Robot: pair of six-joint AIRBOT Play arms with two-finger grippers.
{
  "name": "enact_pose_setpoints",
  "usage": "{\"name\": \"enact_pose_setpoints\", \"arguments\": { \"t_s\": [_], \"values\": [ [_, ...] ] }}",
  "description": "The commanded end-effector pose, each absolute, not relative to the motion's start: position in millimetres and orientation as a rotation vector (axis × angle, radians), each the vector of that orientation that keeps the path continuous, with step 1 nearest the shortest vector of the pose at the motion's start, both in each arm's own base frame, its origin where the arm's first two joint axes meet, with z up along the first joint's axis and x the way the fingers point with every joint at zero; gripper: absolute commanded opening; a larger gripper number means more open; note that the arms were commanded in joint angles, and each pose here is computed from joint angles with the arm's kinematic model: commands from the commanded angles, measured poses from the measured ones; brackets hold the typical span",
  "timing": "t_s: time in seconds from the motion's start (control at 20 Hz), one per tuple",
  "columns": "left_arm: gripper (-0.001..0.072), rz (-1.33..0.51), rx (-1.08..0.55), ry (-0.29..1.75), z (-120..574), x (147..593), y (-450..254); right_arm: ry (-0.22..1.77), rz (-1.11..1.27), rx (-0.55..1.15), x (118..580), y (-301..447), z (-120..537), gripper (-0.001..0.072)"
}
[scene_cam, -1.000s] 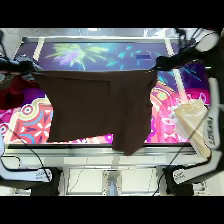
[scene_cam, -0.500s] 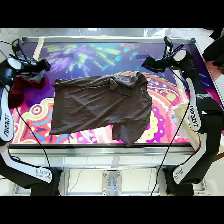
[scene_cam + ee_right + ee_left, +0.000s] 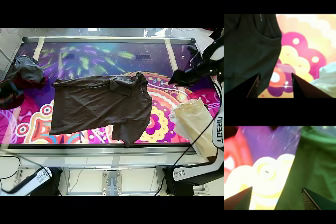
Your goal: Fold the shirts.
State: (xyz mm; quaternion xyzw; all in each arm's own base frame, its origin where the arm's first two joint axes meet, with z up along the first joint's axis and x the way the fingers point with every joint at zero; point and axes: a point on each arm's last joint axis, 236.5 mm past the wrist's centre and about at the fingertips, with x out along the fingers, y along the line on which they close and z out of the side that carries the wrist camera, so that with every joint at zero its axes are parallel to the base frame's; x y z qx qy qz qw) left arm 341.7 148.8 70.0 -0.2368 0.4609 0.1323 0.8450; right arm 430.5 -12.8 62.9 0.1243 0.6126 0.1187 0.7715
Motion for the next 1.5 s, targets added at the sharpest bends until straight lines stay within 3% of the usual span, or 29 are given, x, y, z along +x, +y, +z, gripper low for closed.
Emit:
{"name": "enact_pose_setpoints", "arguments": {
  "t_s": [0.0, 0.15, 0.35, 0.55, 0.75, 1.1, 1.2, 1.3, 1.4, 1.45],
  "values": [
    [0.0691, 0.397, -0.668, 1.055, -6.6, 231.9, 112.0, 1.325, 0.308, 0.358, 382.7, 7.8, 25.2, 0.0428],
    [0.0690, 0.507, -0.937, 1.048, -55.5, 189.8, 71.7, 1.200, 0.343, 0.563, 362.7, 48.6, -14.0, 0.0428],
    [0.0690, 0.412, -1.208, 1.005, -66.7, 206.2, 28.6, 1.142, 0.254, 0.671, 357.5, 50.0, -39.6, 0.0430],
    [0.0690, 0.418, -1.309, 1.076, -82.9, 206.6, 21.7, 1.109, 0.255, 0.671, 366.8, 48.4, -30.2, 0.0430],
    [0.0689, 0.384, -1.431, 0.959, -77.7, 238.1, 27.3, 1.114, 0.263, 0.675, 365.5, 50.2, -29.3, 0.0430],
    [0.0676, 0.434, -1.446, 1.011, -104.1, 237.4, 31.1, 1.110, 0.286, 0.720, 366.0, 57.8, -23.4, 0.0429],
    [0.0514, 0.439, -1.427, 1.026, -111.5, 241.0, 28.0, 1.098, 0.291, 0.745, 368.5, 60.4, -19.8, 0.0429],
    [0.0456, 0.448, -1.421, 0.991, -113.6, 252.6, 28.1, 1.096, 0.294, 0.751, 368.7, 61.3, -19.0, 0.0429],
    [0.0442, 0.454, -1.408, 0.950, -112.9, 263.8, 29.0, 1.101, 0.298, 0.752, 367.6, 62.2, -18.9, 0.0428],
    [0.0270, 0.456, -1.386, 0.943, -113.5, 266.3, 29.4, 1.106, 0.302, 0.752, 366.4, 63.1, -18.9, 0.0428]
  ]
}}
